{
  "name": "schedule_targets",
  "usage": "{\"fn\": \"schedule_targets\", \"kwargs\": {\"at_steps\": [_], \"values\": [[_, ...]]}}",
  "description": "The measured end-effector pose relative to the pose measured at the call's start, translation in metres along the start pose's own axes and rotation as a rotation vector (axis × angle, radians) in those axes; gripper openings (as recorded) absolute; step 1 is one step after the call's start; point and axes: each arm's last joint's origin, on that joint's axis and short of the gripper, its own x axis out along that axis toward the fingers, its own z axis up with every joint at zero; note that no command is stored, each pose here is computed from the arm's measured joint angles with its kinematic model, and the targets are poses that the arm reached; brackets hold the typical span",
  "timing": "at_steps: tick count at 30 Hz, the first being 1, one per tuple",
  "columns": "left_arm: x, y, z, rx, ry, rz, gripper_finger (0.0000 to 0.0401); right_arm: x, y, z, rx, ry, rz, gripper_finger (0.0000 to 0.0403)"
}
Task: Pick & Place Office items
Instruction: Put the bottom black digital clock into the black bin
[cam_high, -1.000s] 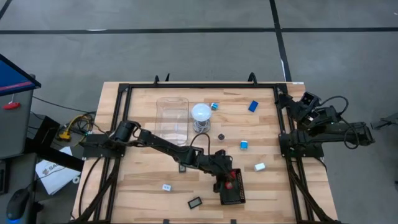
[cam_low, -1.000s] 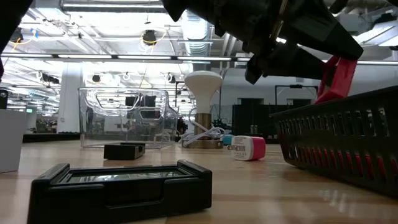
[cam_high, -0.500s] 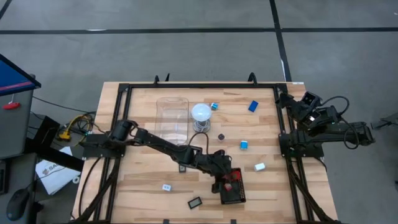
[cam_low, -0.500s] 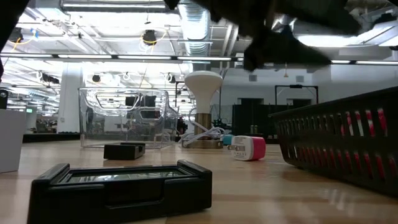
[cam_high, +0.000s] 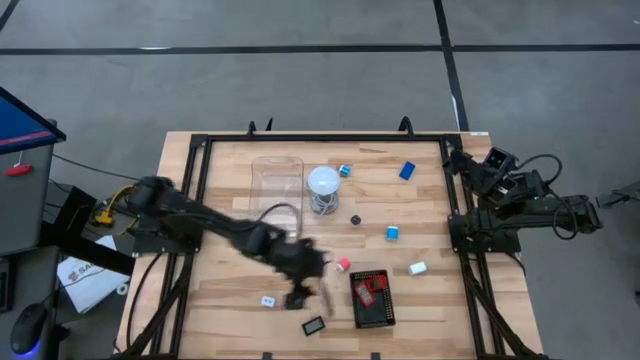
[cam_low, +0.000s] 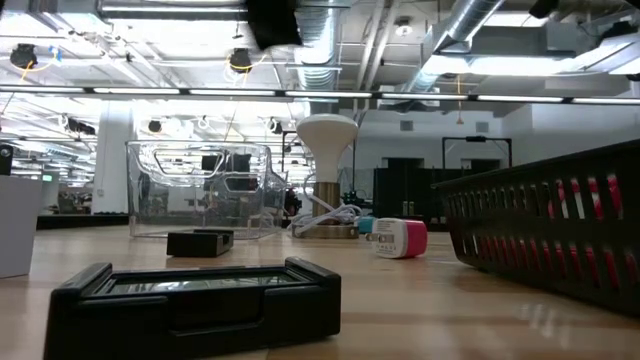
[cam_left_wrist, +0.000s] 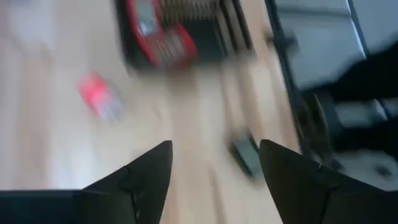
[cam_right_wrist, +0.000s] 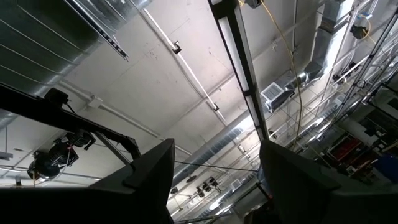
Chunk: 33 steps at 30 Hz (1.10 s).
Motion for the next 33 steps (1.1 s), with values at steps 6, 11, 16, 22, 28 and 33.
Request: {"fn": "schedule_targets", "kwargs": {"at_steps": [6, 11, 16, 22, 28, 33], "values": [[-0.034, -0.057, -0.048, -0.032, -0.099, -0.156, 0.0261, 0.000, 0.002, -0.002, 0.021, 0.018, 0.014, 0.0228], [-0.037, -0.100, -0.068, 0.029, -0.171, -0.165, 0.0288, 0.000, 0.003, -0.003, 0.029, 0.028, 0.020, 0.0228], [-0.017, -0.120, -0.073, 0.052, -0.181, -0.030, 0.0308, -0.001, 0.003, -0.003, 0.035, 0.030, 0.018, 0.0228], [0.023, -0.131, -0.057, -0.004, -0.221, 0.144, 0.0312, -0.001, 0.003, -0.003, 0.057, 0.032, 0.017, 0.0228], [0.072, -0.140, -0.060, -0.122, -0.092, 0.265, 0.0312, -0.001, 0.004, -0.004, 0.129, 0.060, 0.046, 0.0228], [0.100, -0.136, -0.067, -0.206, -0.054, 0.328, 0.0312, -0.001, 0.005, -0.005, 0.179, 0.093, 0.084, 0.0228]]}}
